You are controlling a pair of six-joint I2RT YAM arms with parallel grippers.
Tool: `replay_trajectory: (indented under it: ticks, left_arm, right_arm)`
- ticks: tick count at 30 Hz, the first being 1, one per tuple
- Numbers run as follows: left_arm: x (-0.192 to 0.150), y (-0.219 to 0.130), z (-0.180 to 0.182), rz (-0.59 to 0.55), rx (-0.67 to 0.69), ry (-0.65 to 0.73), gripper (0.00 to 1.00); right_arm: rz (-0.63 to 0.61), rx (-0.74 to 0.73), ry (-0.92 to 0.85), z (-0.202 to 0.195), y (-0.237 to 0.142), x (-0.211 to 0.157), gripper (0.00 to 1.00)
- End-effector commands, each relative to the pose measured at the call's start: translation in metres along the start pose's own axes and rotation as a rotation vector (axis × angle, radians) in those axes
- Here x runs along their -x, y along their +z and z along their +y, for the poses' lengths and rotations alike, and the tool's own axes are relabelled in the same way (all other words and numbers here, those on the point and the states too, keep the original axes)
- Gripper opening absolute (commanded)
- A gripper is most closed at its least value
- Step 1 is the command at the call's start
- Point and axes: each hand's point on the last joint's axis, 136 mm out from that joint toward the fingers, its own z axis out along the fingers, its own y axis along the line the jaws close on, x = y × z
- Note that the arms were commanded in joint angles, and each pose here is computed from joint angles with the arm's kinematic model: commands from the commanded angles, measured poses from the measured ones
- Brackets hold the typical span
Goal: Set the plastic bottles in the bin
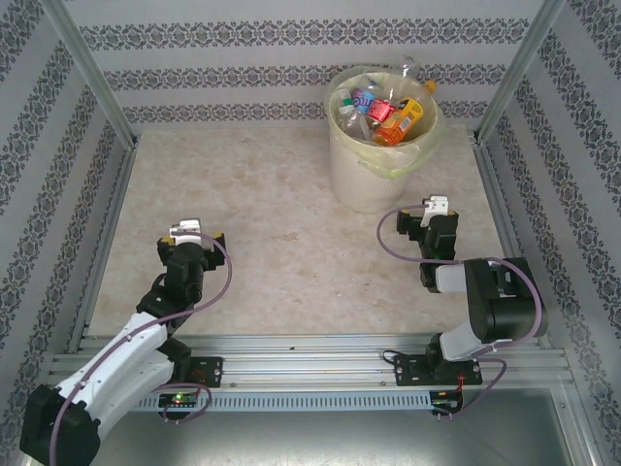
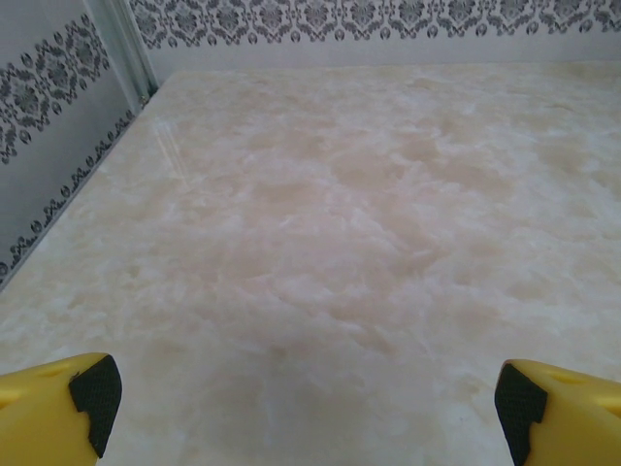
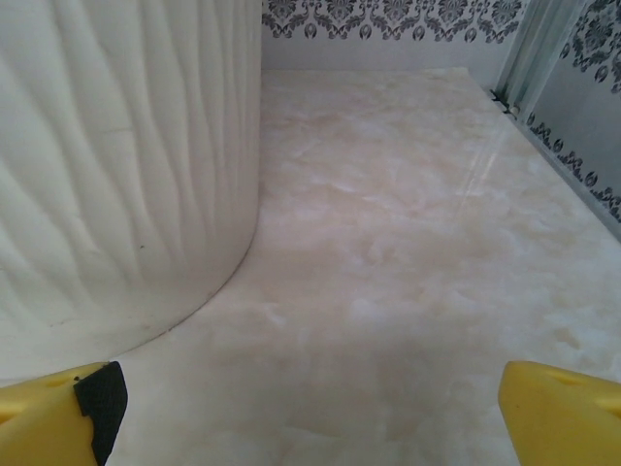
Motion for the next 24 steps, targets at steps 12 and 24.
replay_trajectory:
  ticks: [12, 24]
  left_arm:
    - [-0.004, 0.070, -0.005, -0.179, -0.057, 0.061, 1.00]
    - [-0.029, 0.105, 0.003, -0.153, -0.056, 0.022, 1.00]
  right_arm:
    - [-0.021, 0.028, 0.024, 0.004, 0.000, 0.009, 0.98]
    - [-0.020, 0.029, 0.024, 0.005, 0.000, 0.008, 0.98]
